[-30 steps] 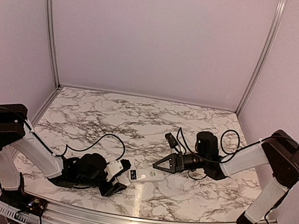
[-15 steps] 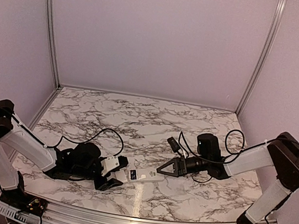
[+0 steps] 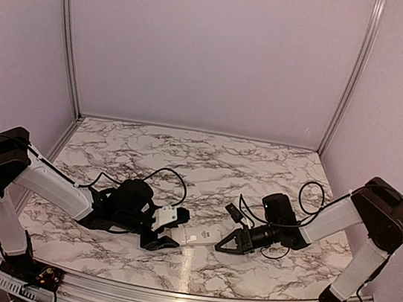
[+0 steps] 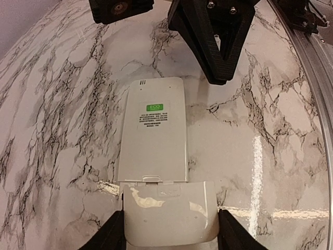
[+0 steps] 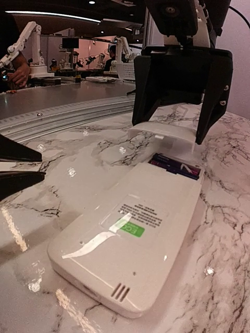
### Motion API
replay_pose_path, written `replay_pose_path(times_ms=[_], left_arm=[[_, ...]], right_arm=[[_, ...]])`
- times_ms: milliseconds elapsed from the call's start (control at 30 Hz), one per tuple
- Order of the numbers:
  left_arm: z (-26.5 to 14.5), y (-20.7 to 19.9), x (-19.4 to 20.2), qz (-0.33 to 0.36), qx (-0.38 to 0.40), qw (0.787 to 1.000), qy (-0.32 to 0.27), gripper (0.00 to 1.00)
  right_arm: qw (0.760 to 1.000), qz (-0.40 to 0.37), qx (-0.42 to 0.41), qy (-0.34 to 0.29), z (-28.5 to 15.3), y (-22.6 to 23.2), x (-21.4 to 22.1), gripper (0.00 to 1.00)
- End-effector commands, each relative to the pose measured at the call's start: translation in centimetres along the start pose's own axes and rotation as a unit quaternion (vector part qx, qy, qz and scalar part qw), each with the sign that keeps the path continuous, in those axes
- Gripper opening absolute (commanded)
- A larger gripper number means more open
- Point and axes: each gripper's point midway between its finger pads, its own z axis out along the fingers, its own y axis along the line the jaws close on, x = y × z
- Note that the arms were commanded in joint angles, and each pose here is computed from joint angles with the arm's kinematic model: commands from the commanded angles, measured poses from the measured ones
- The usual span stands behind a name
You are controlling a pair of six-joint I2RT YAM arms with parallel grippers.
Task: Load the batteries into the remote control
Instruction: Place the battery cover on the remote control without the battery cover.
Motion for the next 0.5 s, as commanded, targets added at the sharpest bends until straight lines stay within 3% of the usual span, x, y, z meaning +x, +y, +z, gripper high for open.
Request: replay_pose_path(times_ms=[0,467], left_arm=[[0.6,-0.5,0.8,0.010,0.035,0.999,0.019,0.35],[1.7,1.2,1.8,-0.004,0.029,0.999,0.037,0.36]], right_arm=[[1.000,-0.002,0.008,-0.010,0.2,-0.9,-0.5,0.06],[1.000,0.004,0.017,-0.018,0.6,-2.1,-1.5,0.06]])
